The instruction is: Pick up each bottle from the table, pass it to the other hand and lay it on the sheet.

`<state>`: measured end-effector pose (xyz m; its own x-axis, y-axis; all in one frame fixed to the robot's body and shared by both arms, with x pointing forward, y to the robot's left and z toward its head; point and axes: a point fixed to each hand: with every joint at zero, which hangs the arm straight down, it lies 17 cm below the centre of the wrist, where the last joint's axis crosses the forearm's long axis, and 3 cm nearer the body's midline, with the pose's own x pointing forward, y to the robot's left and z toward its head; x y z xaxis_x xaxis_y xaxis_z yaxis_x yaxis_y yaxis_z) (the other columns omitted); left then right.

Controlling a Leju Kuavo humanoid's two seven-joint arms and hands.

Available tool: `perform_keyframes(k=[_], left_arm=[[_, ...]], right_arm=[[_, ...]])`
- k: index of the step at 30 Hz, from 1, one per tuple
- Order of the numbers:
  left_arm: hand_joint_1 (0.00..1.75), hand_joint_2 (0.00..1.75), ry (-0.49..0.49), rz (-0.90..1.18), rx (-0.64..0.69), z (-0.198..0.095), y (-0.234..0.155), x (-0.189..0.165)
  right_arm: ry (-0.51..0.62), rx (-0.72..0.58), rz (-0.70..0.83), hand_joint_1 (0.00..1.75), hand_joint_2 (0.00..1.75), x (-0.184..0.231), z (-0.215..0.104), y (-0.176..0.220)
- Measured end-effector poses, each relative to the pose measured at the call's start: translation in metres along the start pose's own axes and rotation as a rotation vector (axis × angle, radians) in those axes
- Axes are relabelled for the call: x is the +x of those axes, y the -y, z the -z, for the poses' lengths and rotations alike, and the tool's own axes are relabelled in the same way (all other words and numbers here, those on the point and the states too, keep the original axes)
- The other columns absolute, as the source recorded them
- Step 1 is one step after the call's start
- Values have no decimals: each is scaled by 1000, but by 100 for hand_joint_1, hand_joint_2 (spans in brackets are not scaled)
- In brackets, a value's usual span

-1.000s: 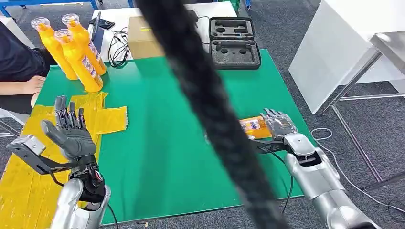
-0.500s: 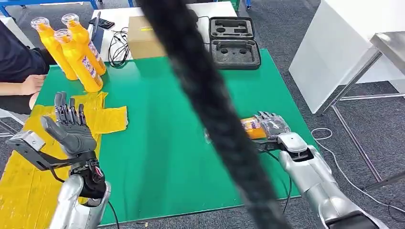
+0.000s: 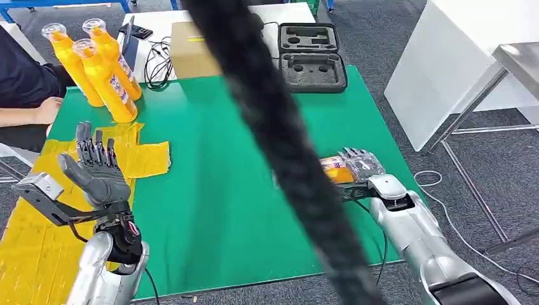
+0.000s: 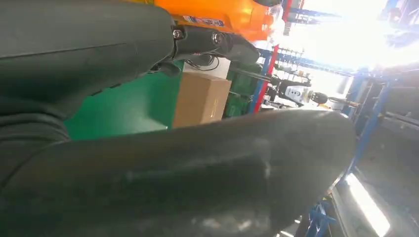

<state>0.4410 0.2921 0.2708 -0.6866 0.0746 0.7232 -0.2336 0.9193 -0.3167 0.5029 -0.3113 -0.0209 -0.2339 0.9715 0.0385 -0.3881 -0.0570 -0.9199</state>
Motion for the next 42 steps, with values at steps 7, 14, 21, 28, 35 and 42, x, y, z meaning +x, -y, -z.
perform_keyframes(k=[7,14,21,28,35,42], left_arm=[[0,0,-6,-9,-3,0,3,-2],[0,0,-6,-14,-4,2,5,-3],[0,0,-9,-28,-13,3,10,-3],[0,0,-3,-28,-12,6,12,-2],[0,0,-2,-28,-12,6,12,-2],[0,0,-2,-29,-12,6,12,-2]], right_arm=[[-21,27,4,0,175,-7,1,-5],[-40,88,28,175,175,-14,1,-21],[-49,97,43,175,175,-17,0,-25],[-52,100,47,175,175,-18,0,-25],[-54,101,49,175,175,-19,0,-26],[-54,104,51,175,175,-19,0,-26]])
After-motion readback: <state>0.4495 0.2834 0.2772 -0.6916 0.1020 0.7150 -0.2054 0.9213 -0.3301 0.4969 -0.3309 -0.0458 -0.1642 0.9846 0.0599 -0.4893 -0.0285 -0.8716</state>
